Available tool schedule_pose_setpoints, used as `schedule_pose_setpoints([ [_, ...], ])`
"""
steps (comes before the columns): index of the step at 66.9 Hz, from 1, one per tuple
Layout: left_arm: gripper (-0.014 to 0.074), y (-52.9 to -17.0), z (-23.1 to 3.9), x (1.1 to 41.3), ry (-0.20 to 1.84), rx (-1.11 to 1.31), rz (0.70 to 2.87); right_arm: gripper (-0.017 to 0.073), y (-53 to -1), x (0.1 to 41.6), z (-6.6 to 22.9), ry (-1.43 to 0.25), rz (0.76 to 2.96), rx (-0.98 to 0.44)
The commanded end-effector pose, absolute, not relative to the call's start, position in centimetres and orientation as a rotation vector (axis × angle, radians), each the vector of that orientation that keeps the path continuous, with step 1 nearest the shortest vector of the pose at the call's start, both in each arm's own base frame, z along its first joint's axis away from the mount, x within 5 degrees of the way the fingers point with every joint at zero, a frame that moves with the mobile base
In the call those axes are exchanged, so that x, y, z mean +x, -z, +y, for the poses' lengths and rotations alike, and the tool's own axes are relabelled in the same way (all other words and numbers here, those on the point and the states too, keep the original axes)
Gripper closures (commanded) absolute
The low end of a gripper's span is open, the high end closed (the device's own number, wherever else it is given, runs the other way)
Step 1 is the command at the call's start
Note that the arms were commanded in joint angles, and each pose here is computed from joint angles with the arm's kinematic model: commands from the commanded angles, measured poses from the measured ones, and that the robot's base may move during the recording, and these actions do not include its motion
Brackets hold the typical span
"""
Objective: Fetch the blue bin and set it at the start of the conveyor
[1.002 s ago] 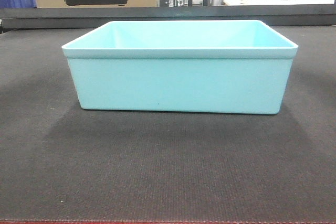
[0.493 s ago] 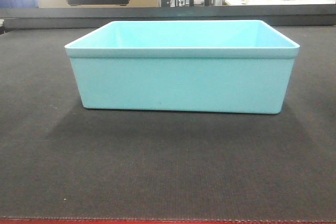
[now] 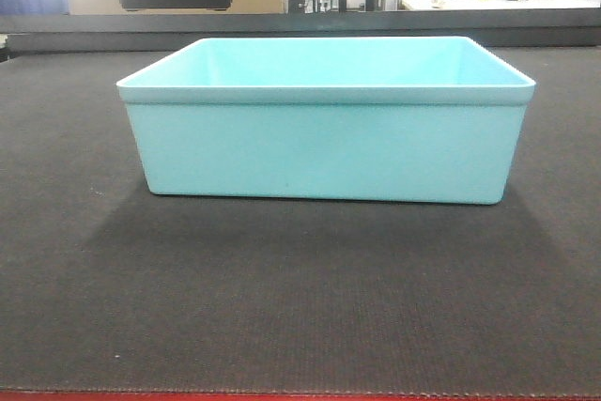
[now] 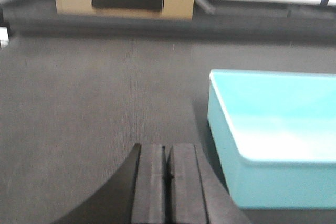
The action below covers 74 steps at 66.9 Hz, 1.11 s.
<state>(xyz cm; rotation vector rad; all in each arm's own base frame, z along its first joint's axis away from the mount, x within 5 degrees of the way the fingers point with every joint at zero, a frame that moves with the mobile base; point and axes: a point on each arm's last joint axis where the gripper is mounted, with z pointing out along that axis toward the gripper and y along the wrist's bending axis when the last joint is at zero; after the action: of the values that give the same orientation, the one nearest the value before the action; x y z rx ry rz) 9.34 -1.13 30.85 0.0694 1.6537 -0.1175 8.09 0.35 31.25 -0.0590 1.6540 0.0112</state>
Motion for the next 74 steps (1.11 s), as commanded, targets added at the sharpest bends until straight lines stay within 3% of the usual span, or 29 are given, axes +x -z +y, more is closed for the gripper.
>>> schedule_pose_setpoints([
  [1,0.0704,-31.4,-1.0,8.4,0.118,0.073,1.584,0.0716,-31.8,6.9,0.2,0.0,1.564,-0.058],
  [53,0.0704,-31.8,-0.9,7.4,0.139,0.054,1.524,0.0721,-32.2,6.5,0.2,0.0,1.514,-0.056],
  [59,0.0704,-31.7,-0.7,7.2,0.033,0.121,1.521,0.0721,-32.2,6.5,0.2,0.0,1.514,-0.056],
  [74,0.0704,-27.2,0.0,6.4,-0.032,0.03,1.466,0.0721,-32.2,6.5,0.2,0.0,1.514,-0.056],
])
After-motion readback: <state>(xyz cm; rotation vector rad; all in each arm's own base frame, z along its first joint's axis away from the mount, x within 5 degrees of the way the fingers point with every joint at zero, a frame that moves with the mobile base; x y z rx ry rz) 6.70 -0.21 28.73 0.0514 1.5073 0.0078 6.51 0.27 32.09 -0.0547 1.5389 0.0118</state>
